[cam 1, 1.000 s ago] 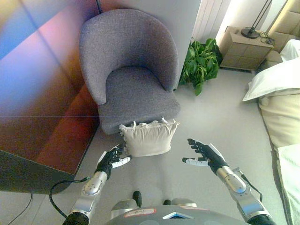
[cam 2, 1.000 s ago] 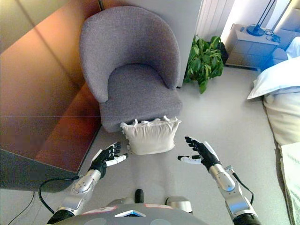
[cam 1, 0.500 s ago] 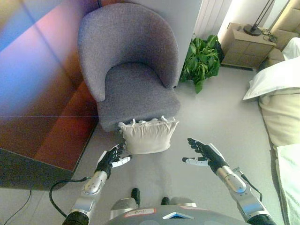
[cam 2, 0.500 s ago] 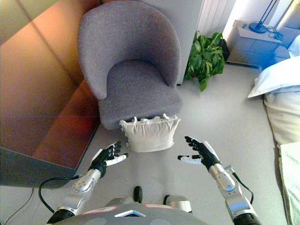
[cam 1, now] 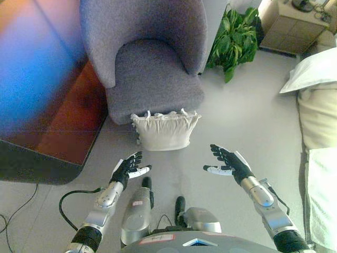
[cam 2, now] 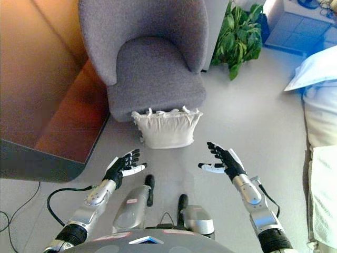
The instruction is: Pick up the pillow and put it on the sofa.
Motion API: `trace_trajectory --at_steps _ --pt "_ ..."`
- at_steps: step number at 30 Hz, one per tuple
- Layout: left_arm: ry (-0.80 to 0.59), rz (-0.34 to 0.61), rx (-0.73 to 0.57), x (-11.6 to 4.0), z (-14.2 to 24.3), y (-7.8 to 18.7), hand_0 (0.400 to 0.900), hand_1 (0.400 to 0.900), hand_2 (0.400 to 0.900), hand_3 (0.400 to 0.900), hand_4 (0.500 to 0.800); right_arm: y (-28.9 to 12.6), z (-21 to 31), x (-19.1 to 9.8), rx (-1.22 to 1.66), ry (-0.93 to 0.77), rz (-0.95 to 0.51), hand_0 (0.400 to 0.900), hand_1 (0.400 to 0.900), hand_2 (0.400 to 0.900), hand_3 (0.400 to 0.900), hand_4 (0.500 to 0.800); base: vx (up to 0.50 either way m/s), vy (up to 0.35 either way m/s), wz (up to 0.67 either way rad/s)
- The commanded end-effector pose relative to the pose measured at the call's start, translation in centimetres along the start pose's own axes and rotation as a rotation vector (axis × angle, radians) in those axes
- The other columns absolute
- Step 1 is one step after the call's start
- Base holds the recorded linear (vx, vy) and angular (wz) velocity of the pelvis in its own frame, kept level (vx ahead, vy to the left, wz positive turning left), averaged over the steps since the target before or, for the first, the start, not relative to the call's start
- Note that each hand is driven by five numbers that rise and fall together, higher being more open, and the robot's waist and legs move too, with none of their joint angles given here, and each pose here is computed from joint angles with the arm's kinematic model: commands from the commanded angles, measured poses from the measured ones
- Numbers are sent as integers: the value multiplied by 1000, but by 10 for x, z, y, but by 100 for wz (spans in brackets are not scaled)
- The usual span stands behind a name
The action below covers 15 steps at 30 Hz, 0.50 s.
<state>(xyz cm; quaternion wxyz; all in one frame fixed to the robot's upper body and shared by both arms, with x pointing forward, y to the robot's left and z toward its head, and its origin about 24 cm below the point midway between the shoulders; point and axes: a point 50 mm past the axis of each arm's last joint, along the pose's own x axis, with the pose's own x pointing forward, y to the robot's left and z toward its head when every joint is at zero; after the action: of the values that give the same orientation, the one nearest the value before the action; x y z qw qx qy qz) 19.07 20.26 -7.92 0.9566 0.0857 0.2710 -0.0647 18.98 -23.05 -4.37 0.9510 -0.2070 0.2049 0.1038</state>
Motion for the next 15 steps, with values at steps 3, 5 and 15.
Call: trace_trajectory --at_steps 3,5,15 --pt "-234 31 -25 10 51 3 900 900 900 900 800 -18 45 14 -31 -218 -60 900 900 900 900 800 395 145 -69" --pt "-233 45 -25 11 52 6 900 900 900 900 800 -11 45 17 -23 -212 -46 900 900 900 900 800 535 212 -48" --pt "-254 104 -8 13 62 22 900 900 900 900 800 5 65 30 5 -273 8 900 900 900 900 800 377 212 -6"
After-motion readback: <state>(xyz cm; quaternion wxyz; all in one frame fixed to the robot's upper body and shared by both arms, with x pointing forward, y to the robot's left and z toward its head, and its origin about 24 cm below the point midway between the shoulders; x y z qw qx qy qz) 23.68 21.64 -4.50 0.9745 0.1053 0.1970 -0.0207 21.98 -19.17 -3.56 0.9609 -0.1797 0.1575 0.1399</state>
